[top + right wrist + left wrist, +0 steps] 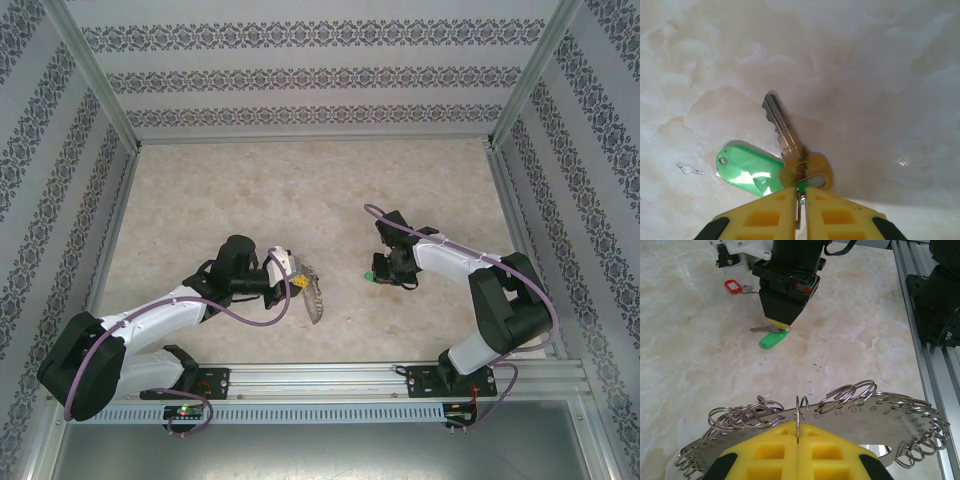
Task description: Put the keys on the keyring
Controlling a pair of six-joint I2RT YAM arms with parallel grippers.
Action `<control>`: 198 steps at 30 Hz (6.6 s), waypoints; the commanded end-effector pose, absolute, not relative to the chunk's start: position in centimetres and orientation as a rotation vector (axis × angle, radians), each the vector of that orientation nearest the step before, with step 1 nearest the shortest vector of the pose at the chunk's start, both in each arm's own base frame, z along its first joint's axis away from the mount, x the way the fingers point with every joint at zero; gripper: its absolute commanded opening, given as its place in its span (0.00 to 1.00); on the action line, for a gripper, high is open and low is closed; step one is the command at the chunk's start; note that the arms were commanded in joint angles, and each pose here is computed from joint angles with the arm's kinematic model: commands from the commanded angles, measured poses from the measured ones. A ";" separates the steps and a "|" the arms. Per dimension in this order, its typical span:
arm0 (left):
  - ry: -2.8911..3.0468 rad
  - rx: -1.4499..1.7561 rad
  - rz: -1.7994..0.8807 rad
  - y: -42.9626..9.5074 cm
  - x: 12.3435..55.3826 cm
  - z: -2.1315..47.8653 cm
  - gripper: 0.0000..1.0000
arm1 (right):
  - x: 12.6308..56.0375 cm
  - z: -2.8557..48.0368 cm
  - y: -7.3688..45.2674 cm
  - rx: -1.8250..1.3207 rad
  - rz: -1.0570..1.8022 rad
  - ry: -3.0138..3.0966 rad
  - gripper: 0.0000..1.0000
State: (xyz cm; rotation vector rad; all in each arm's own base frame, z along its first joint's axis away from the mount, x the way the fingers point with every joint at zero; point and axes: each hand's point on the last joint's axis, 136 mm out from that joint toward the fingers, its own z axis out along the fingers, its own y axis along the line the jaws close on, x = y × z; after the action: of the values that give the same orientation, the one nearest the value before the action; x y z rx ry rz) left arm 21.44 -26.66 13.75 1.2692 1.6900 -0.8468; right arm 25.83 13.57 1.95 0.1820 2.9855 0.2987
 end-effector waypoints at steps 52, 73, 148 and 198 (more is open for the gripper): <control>1.642 1.253 -0.866 -26.6 21.3 15.0 0.00 | 19.5 18.5 26.5 -1.369 0.717 1.732 0.00; 1.655 1.218 -0.875 -26.7 21.7 15.1 0.00 | 18.4 19.1 31.2 -1.470 0.916 1.639 0.00; 1.655 1.175 -0.816 -26.3 22.5 15.0 0.21 | 21.5 19.2 31.1 -1.266 0.692 1.840 0.00; 1.644 1.227 -0.850 -27.9 23.8 15.5 0.00 | 21.4 19.5 31.4 -1.284 0.700 1.825 0.00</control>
State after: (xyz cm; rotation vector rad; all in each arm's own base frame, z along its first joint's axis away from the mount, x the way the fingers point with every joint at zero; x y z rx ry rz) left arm 23.47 -27.71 15.11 1.2094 1.6567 -0.8575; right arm 21.47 30.58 17.30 -1.2787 1.8990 0.6844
